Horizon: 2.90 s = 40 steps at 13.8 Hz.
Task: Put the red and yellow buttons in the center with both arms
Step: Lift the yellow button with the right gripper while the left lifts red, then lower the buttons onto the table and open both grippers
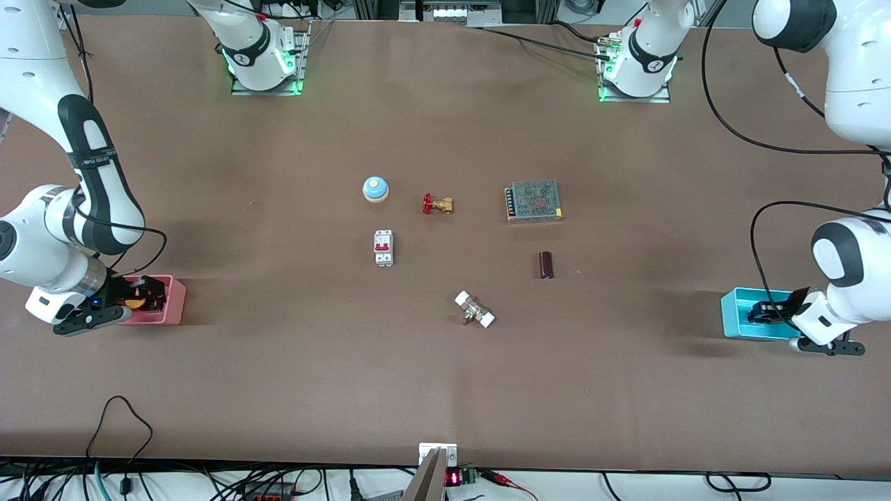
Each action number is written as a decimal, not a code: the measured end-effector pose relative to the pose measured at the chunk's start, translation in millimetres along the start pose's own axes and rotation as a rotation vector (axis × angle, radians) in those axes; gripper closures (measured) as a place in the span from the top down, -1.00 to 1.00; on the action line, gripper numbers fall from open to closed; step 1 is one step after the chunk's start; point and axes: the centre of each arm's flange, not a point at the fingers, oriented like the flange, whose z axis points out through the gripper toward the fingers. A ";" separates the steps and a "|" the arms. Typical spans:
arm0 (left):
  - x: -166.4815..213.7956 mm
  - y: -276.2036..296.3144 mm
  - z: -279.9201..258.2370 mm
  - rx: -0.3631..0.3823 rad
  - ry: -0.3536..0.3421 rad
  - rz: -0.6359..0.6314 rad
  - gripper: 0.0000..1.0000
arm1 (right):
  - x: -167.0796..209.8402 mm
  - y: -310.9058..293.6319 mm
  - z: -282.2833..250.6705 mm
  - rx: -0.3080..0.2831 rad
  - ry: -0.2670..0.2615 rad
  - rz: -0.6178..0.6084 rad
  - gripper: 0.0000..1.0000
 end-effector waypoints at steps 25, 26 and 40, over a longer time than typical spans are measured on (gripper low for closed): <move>-122.6 236.6 2.4 -0.076 -0.072 -0.049 -0.14 | 27.3 -161.8 -203.9 0.059 -0.151 0.118 -0.18; -125.3 238.2 8.4 -0.076 -0.076 -0.061 -0.14 | 31.3 -191.5 -192.2 0.061 -0.150 0.129 -0.18; -69.0 217.6 -66.9 -0.071 0.062 -0.169 1.00 | -2.1 -359.8 -46.3 -0.020 -0.033 0.186 -0.18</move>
